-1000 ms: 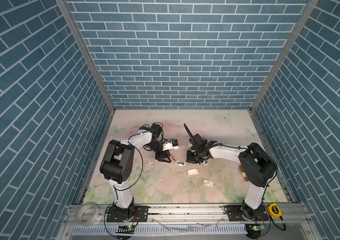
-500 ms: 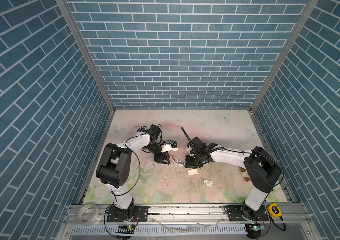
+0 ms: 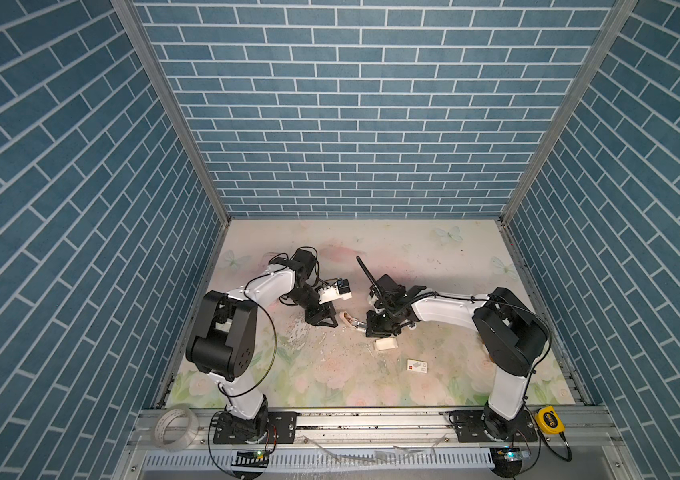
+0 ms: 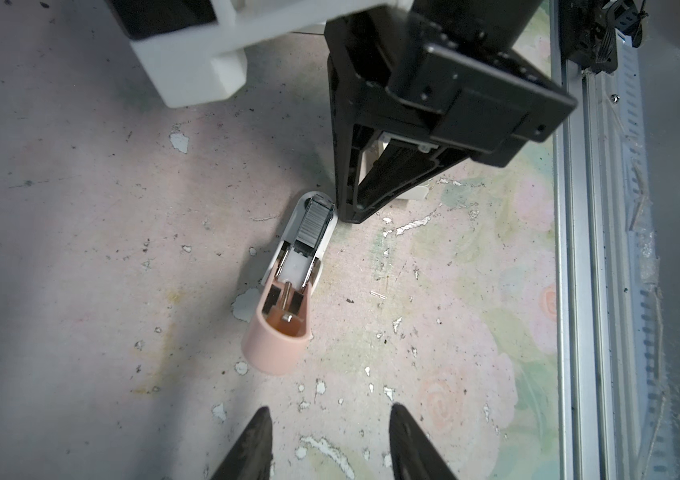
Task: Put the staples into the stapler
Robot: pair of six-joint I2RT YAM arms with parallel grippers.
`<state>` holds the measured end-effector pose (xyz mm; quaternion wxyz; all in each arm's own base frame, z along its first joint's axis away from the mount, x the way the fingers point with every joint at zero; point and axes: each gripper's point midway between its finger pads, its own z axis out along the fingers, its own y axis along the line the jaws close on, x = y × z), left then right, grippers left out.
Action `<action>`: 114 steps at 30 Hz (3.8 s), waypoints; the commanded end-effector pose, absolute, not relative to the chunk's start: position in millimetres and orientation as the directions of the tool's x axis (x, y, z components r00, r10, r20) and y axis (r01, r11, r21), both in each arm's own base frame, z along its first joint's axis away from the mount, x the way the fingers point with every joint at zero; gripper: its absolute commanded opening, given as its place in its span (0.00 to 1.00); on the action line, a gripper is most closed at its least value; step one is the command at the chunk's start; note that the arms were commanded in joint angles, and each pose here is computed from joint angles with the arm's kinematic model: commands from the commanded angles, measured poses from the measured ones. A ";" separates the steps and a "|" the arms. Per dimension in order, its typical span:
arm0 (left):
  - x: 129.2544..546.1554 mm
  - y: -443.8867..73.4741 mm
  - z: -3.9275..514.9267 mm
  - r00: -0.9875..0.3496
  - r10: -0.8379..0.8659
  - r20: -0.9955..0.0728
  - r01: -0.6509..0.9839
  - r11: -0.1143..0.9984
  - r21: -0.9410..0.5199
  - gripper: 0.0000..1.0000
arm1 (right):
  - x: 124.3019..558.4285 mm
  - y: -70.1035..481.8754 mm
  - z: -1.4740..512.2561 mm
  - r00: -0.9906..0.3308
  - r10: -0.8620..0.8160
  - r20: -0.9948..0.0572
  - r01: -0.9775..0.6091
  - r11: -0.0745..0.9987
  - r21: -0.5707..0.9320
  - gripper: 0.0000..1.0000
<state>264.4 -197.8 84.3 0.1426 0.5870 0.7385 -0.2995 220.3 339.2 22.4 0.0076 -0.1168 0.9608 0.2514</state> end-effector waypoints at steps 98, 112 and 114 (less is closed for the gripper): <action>268.8 -217.1 70.2 -0.044 0.862 -0.504 0.975 -0.073 -0.210 0.31 | 248.6 325.3 15.9 -0.988 -0.132 -0.085 -0.156 0.876 0.457 0.12; 264.5 -211.3 65.7 -0.038 0.867 -0.497 0.984 -0.055 -0.172 0.42 | 248.1 322.1 10.2 -0.988 -0.133 -0.077 -0.154 0.882 0.446 0.11; 265.2 -212.5 66.2 -0.045 0.863 -0.504 0.984 -0.049 -0.171 0.41 | 248.1 322.4 9.7 -0.988 -0.133 -0.077 -0.154 0.881 0.447 0.11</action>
